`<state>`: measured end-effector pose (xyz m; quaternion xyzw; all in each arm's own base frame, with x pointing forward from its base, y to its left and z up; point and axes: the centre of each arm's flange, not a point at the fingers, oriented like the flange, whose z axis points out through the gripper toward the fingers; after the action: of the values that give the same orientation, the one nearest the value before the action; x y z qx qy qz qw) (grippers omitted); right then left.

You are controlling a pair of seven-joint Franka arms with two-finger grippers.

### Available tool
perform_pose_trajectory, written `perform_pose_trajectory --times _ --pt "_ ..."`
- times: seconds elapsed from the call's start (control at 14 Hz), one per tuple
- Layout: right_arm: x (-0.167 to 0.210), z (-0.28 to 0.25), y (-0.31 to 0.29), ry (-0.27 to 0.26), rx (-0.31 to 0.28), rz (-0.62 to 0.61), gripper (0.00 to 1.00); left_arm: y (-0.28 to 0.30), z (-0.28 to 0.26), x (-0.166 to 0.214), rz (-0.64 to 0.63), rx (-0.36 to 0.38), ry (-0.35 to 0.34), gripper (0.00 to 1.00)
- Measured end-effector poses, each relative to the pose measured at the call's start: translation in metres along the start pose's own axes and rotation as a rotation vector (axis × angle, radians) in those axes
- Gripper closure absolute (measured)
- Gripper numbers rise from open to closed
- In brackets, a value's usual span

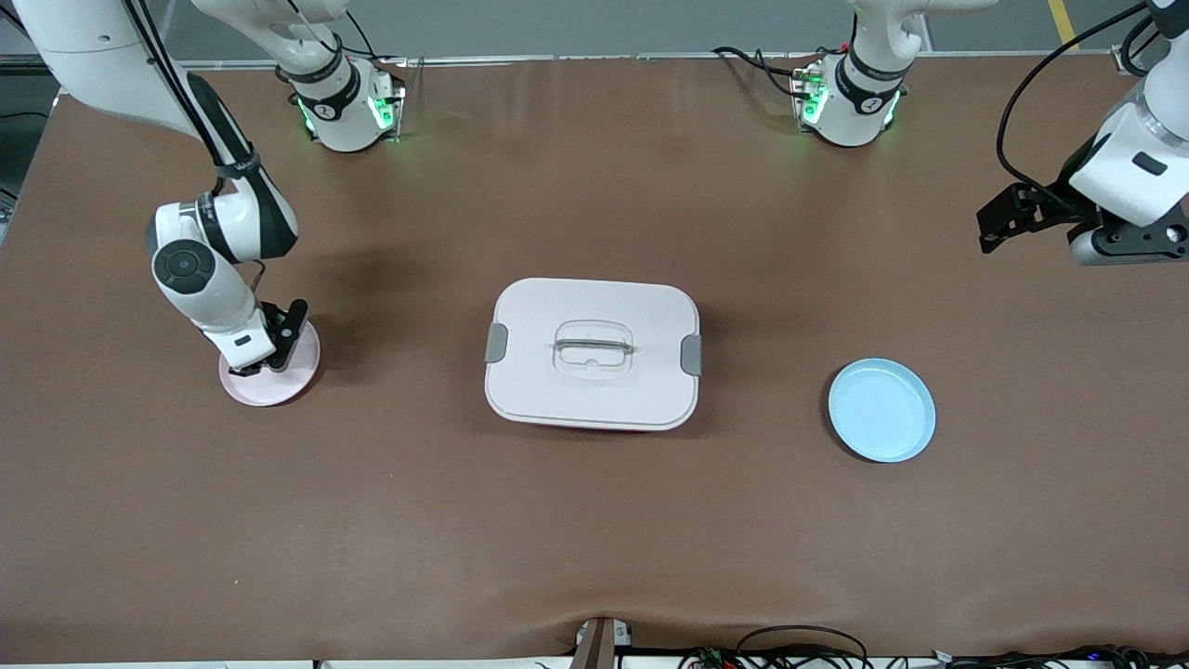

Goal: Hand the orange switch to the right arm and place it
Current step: 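Lower the switch onto the pink plate with the right gripper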

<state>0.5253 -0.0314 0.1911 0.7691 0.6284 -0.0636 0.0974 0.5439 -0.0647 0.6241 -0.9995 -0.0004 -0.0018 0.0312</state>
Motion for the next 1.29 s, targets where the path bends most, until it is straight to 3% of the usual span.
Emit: perform_pose_trajectory --times 0.93,1.14,1.29 --pt "0.0067 0.0098 0.0014 0.013 -0.007 -0.003 0.66 0.0018 0.0001 0.0007 0.003 -0.002 0.007 0.0" --pt "0.0061 0.007 0.0055 0.014 -0.016 0.001 0.58 0.0018 0.0003 0.0007 0.003 -0.003 0.007 0.0" --pt "0.0058 0.0045 0.009 0.015 -0.024 0.004 0.41 0.0018 0.0004 0.0007 0.003 -0.003 0.007 0.0"
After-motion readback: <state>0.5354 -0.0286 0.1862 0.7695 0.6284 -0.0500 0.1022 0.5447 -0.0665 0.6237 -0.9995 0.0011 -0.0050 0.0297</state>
